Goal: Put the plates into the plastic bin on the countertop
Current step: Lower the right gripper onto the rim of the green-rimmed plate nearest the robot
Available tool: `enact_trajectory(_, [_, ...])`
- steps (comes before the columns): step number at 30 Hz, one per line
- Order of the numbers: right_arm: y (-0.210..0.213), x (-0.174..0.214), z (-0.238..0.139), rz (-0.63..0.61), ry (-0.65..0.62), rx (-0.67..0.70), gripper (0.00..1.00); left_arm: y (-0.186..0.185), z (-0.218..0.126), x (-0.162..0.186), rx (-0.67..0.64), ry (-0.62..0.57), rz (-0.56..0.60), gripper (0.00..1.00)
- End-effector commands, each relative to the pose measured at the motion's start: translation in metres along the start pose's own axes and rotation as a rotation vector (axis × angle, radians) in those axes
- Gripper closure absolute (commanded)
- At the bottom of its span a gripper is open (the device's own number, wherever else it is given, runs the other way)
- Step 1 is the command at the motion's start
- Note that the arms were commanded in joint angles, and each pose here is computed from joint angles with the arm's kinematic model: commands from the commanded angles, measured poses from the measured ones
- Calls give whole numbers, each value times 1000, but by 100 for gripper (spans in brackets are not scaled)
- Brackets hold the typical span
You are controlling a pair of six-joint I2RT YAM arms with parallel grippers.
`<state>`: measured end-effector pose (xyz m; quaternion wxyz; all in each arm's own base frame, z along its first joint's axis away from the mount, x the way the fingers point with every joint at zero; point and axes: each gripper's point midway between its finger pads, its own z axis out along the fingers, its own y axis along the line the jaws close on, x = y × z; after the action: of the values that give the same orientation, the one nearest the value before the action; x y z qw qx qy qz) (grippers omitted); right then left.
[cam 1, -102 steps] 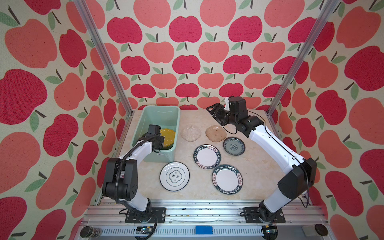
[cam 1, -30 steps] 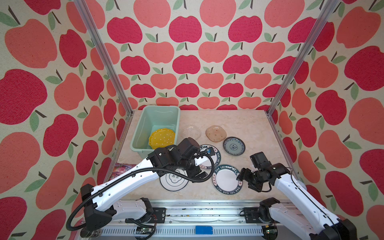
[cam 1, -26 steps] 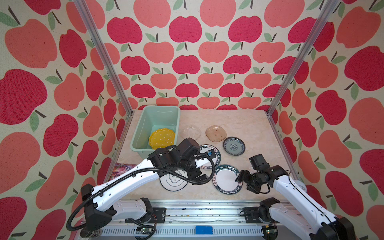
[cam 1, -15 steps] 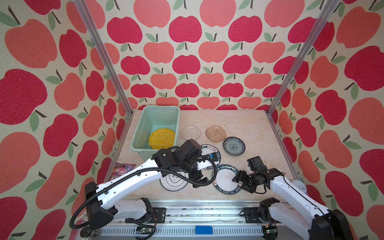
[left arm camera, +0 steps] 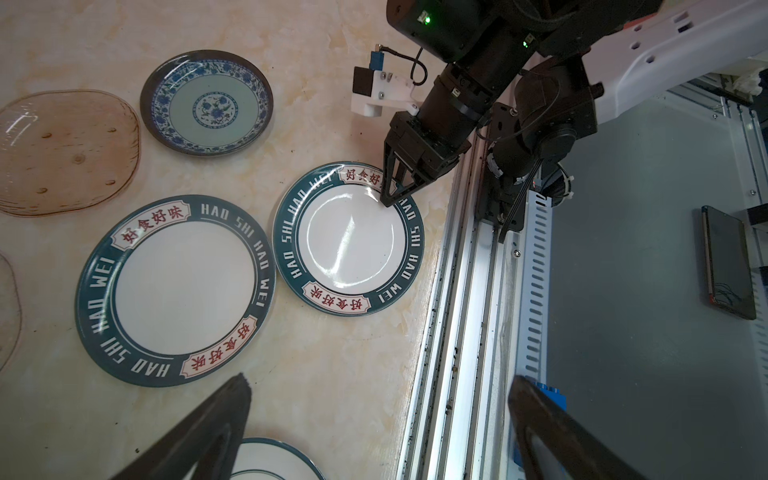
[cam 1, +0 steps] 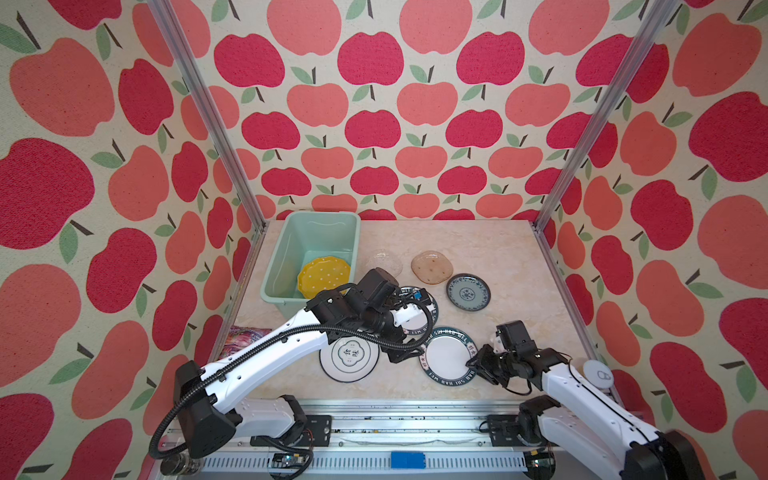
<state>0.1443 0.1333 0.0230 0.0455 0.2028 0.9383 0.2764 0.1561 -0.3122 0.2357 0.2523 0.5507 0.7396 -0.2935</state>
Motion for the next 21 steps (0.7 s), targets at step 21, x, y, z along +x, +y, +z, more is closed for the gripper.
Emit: enact_trajectory(21, [10, 8, -55, -24, -75, -6, 100, 30, -13, -20, -77, -112, -150, 1])
